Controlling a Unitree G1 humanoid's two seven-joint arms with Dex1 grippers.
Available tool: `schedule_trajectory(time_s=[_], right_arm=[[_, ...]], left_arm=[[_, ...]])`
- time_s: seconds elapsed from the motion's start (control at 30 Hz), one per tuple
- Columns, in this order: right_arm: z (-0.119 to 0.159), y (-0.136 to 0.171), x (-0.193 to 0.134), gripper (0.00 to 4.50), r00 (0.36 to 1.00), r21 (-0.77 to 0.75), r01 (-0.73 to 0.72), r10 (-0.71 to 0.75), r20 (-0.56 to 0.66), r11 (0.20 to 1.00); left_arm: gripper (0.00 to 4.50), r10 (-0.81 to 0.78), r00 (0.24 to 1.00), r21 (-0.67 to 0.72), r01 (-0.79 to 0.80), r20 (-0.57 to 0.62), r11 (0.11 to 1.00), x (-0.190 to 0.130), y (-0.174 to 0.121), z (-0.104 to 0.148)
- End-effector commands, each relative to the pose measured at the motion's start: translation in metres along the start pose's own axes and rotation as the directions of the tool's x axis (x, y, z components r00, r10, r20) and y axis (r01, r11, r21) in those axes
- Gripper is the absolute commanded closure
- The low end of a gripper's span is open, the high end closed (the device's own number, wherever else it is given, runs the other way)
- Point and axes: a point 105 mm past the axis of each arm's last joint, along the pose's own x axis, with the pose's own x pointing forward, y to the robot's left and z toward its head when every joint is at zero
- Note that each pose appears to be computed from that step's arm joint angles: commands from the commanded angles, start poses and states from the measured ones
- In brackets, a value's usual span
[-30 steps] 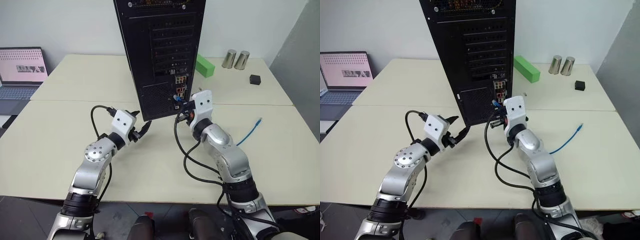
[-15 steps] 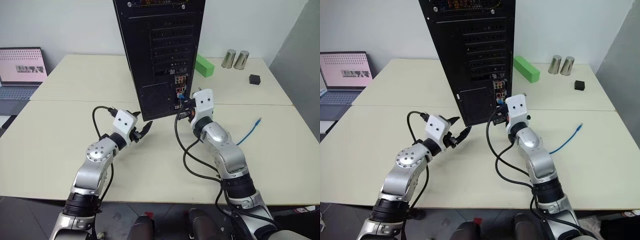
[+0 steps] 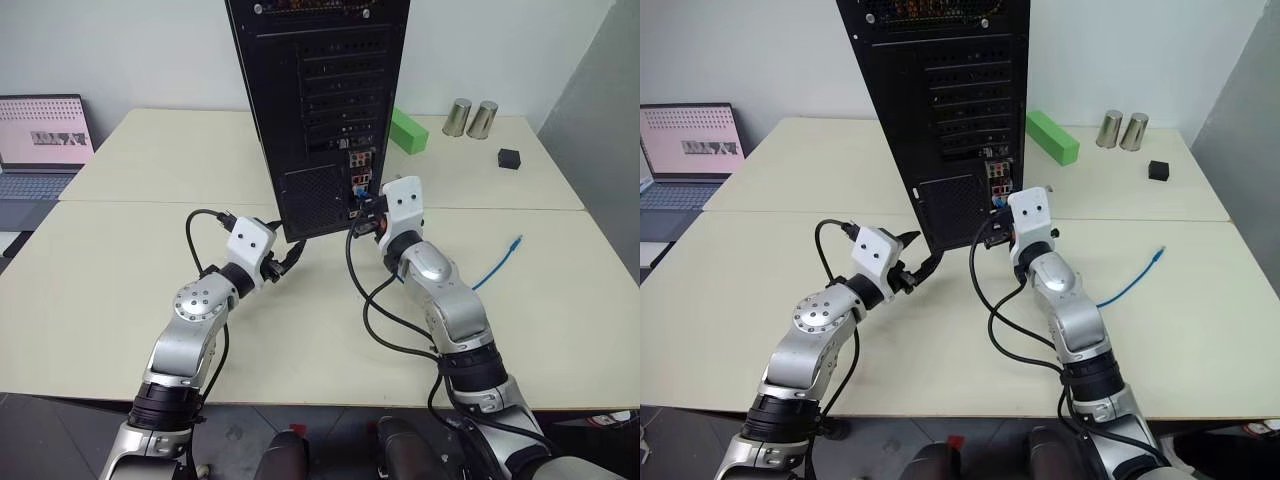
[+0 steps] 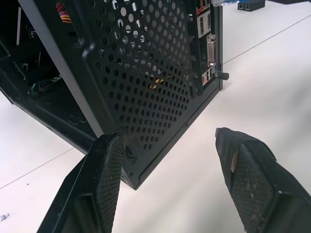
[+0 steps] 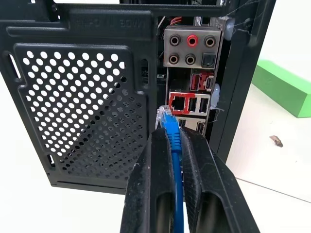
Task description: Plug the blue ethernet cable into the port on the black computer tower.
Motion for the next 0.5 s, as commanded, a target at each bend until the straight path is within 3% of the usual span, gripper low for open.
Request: schedule_trajectory(time_s=[0.03, 0.5], right_arm=[[0.0218, 0.0014, 0.0062, 4.5, 0.997, -0.006, 0.013, -0.012, 0.072, 1.0], [0.015, -0.003, 0.0144, 4.5, 0.997, -0.007, 0.046, -0.046, 0.059, 0.999]], left_arm=[[1.38, 0.023, 0.998, 0.017, -0.024, 0.052, 1.0, 0.001, 0.0064, 0.0177], [1.38, 0.018, 0.999, 0.026, -0.02, 0.051, 0.999, 0.0024, 0.0074, 0.0203]])
